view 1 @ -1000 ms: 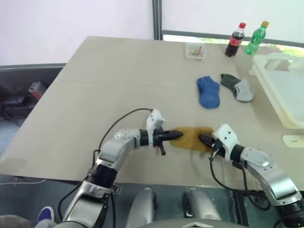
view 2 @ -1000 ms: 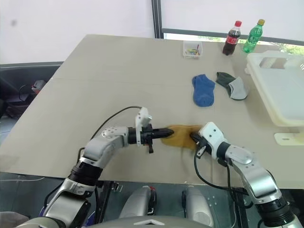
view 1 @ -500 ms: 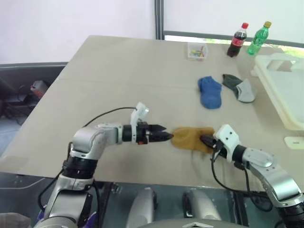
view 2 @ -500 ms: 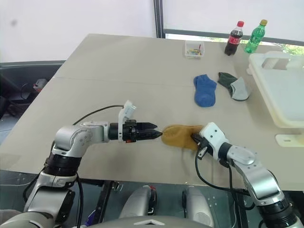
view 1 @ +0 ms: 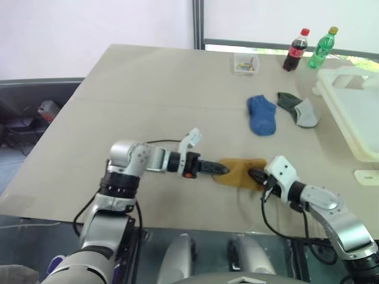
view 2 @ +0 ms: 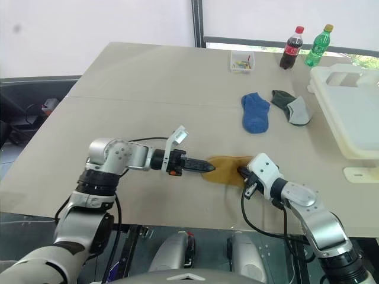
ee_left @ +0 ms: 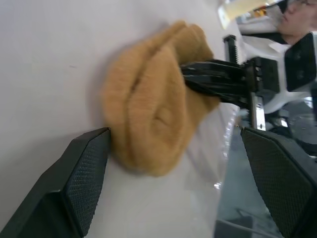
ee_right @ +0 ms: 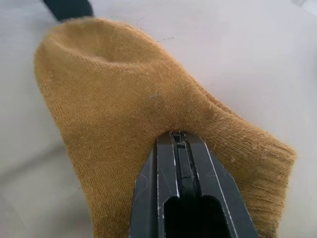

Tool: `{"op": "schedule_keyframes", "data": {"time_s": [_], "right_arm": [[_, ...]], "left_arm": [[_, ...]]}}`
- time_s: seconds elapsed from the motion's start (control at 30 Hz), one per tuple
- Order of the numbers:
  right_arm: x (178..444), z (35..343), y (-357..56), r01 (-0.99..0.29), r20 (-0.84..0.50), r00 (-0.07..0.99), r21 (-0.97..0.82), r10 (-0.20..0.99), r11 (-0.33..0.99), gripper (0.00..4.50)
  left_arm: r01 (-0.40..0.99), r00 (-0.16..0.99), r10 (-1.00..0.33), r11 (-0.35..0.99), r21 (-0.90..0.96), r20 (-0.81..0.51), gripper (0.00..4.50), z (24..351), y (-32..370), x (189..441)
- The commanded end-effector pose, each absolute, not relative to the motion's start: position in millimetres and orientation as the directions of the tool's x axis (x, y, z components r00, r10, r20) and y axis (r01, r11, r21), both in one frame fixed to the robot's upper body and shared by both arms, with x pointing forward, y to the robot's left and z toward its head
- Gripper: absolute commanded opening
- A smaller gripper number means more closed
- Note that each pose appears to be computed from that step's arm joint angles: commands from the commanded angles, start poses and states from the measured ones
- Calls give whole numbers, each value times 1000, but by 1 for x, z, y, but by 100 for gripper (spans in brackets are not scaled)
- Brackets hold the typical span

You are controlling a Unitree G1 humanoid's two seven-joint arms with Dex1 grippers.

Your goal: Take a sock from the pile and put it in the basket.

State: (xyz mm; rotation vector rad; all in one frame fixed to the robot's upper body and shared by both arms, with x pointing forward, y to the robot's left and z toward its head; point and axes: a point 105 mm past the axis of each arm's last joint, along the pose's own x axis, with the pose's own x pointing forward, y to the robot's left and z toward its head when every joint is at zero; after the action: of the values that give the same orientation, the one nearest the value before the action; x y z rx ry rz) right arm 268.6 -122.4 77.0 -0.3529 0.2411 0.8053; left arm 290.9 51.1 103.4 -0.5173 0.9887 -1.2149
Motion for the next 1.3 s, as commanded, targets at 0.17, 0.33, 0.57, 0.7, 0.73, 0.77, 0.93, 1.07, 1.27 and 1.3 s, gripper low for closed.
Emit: {"op": "schedule_keyframes", "data": {"time_s": [0.17,0.33,0.57,0.7,0.73,0.77,0.93,1.07,1.27,1.3], "right_arm": [[266,83,-120,-742,-327,667,-216,669,635,0],[266,84,-123,-737,-330,673,-221,662,639,0],[265,84,-126,-734,-335,676,-221,657,642,0],[264,87,-127,-727,-331,683,-224,651,649,0],[265,89,-128,-721,-326,690,-229,647,654,0],[265,92,-130,-715,-321,697,-235,641,659,0],[266,107,-139,-671,-300,741,-277,601,688,0],[254,116,-147,-666,-332,745,-328,578,670,0],[224,124,-166,-653,-371,753,-325,543,684,0],[222,127,-168,-646,-358,758,-299,545,702,0]], "left_arm": [[547,-47,-989,95,-831,-144,449,132,34,283],[623,-69,-991,45,-781,-112,449,139,30,279],[675,-104,-994,-38,-737,-44,449,141,13,281],[669,-162,-987,-118,-734,10,449,144,1,278],[662,-181,-983,-139,-736,23,449,143,-3,277],[655,-191,-981,-152,-740,33,449,143,-6,276],[608,-169,-985,-141,-782,46,449,128,-23,285],[574,-127,-992,-89,-814,19,449,110,-36,293],[527,-94,-982,88,-846,-161,449,64,-48,295],[533,-105,-981,82,-842,-162,449,62,-48,294]]}}
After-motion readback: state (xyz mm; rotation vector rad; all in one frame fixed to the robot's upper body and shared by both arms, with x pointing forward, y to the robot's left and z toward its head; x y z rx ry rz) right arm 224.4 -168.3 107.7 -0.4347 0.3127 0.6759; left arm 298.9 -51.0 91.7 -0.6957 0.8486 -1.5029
